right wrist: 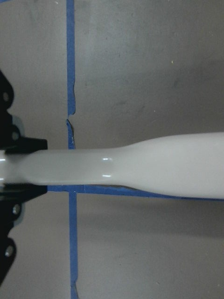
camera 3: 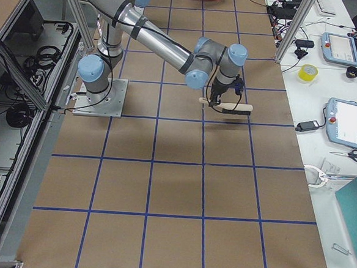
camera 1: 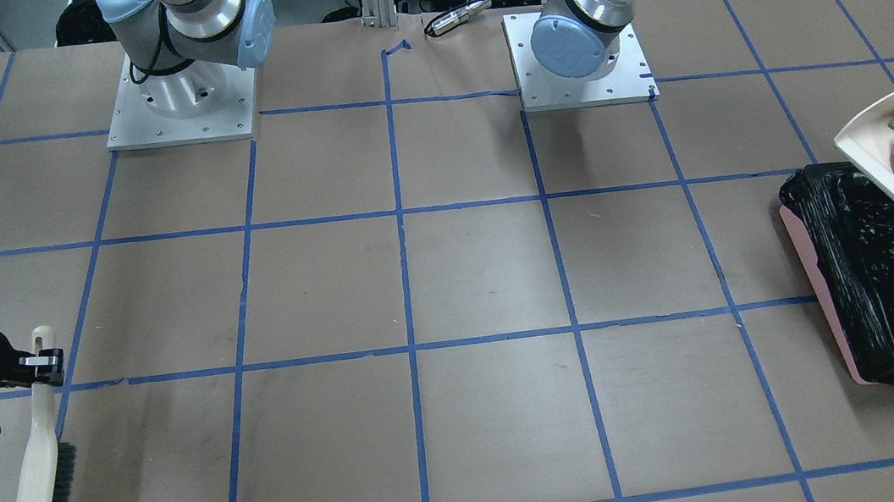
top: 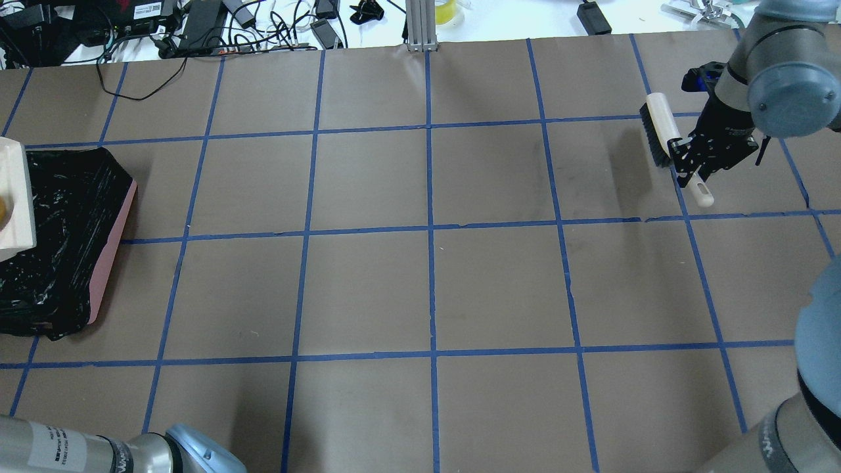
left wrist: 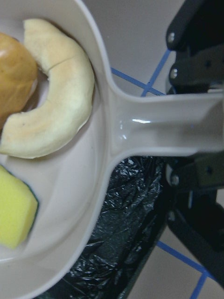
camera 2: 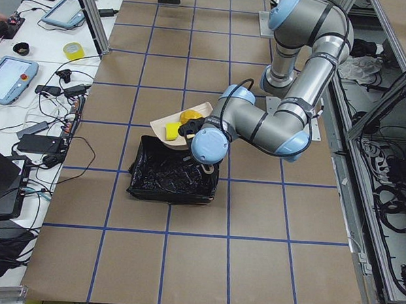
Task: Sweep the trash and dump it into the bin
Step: 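Carry the dustpan over the bin with the left gripper while the right returns the brush, then tilt the dustpan over the black bin with the left gripper to dump the trash, then bring the empty dustpan back onto the table with the left gripper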
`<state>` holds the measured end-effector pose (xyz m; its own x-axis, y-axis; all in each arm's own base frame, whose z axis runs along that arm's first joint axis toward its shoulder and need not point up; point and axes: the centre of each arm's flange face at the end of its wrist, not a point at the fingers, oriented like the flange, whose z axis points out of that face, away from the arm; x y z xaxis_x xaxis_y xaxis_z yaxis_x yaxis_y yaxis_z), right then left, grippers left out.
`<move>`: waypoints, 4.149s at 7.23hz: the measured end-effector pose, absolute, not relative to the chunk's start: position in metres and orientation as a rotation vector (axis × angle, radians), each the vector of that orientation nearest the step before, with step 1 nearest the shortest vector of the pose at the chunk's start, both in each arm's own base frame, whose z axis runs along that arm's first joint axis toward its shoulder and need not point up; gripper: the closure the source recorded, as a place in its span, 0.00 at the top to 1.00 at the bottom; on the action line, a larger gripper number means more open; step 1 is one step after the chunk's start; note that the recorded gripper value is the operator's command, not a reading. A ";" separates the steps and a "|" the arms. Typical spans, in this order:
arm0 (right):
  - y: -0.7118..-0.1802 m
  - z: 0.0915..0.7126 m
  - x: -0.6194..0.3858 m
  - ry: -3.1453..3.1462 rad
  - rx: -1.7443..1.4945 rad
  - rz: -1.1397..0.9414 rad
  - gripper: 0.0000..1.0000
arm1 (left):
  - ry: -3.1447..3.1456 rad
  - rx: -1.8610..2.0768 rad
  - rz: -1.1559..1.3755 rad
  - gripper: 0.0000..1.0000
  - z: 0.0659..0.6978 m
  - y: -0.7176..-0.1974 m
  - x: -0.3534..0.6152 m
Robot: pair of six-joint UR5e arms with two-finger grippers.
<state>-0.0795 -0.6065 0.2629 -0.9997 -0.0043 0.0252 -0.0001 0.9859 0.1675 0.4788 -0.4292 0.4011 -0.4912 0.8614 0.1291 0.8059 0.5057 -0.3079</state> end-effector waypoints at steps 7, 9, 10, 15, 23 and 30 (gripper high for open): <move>-0.606 0.244 -0.083 -3.096 -0.001 -0.296 0.98 | -2.815 -1.118 -0.215 0.00 0.415 -0.440 0.493; -0.606 0.251 -0.084 -3.085 0.001 -0.283 1.00 | -2.820 -1.252 -0.394 0.00 0.424 -0.471 0.464; -0.606 0.260 -0.086 -3.060 0.003 -0.274 1.00 | -2.808 -1.315 -0.442 0.00 0.425 -0.478 0.459; -0.583 0.382 -0.056 -3.021 0.023 -0.012 1.00 | -2.717 -1.639 -0.779 0.00 0.438 -0.511 0.423; -0.586 0.407 -0.047 -3.038 0.155 0.065 1.00 | -2.560 -2.230 -0.814 0.00 0.479 -0.546 0.365; -0.585 0.405 -0.042 -3.076 0.237 0.079 1.00 | -2.172 -2.361 0.081 0.00 0.447 -0.612 0.220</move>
